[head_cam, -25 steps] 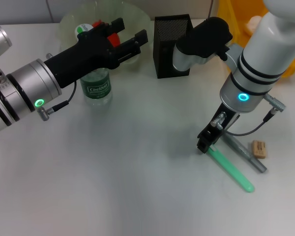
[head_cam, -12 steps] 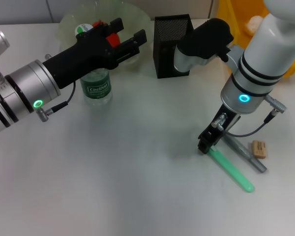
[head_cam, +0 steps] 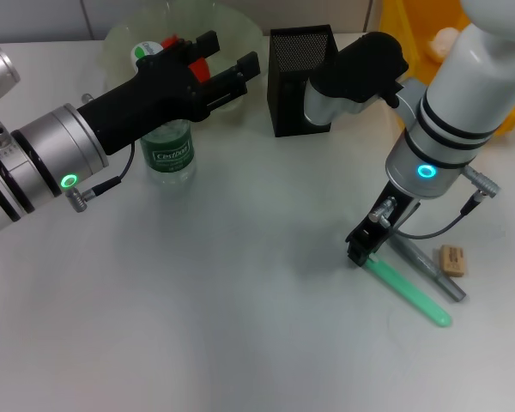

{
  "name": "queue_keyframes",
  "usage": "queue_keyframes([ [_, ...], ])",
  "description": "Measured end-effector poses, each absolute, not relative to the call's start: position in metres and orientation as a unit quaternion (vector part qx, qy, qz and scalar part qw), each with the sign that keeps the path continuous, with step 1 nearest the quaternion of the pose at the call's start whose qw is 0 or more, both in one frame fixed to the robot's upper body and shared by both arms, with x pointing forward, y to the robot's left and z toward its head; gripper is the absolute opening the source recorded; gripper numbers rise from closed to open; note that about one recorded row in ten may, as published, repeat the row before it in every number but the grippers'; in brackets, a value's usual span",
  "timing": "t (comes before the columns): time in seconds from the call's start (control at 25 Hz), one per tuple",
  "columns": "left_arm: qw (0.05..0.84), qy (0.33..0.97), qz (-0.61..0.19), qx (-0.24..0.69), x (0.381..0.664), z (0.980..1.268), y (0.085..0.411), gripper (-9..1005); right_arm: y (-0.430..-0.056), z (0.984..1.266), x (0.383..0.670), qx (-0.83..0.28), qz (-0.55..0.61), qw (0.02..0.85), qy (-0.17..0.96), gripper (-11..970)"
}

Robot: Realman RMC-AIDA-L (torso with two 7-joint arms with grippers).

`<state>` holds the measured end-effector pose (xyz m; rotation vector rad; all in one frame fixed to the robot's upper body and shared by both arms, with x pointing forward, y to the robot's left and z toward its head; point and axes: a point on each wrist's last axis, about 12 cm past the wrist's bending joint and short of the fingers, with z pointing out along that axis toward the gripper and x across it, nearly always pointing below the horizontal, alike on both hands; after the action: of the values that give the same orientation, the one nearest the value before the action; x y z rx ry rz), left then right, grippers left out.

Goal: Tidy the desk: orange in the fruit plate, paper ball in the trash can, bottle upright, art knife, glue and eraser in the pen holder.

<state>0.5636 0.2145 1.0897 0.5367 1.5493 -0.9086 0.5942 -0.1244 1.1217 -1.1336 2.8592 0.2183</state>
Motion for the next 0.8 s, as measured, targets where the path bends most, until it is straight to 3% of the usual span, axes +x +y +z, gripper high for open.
queue_keyframes([
  [0.32, 0.593, 0.664, -0.395, 0.229, 0.562, 1.090, 0.216, 769, -0.131, 1.139, 0.595, -0.359, 0.102, 0.084, 0.924, 186],
  [0.68, 0.596, 0.662, -0.394, 0.227, 0.559, 1.089, 0.219, 769, -0.169, 1.190, 0.605, -0.302, 0.182, 0.290, 0.890, 186],
  [0.8, 0.597, 0.662, -0.393, 0.226, 0.559, 1.089, 0.220, 769, -0.175, 1.194, 0.608, -0.290, 0.200, 0.314, 0.881, 186],
])
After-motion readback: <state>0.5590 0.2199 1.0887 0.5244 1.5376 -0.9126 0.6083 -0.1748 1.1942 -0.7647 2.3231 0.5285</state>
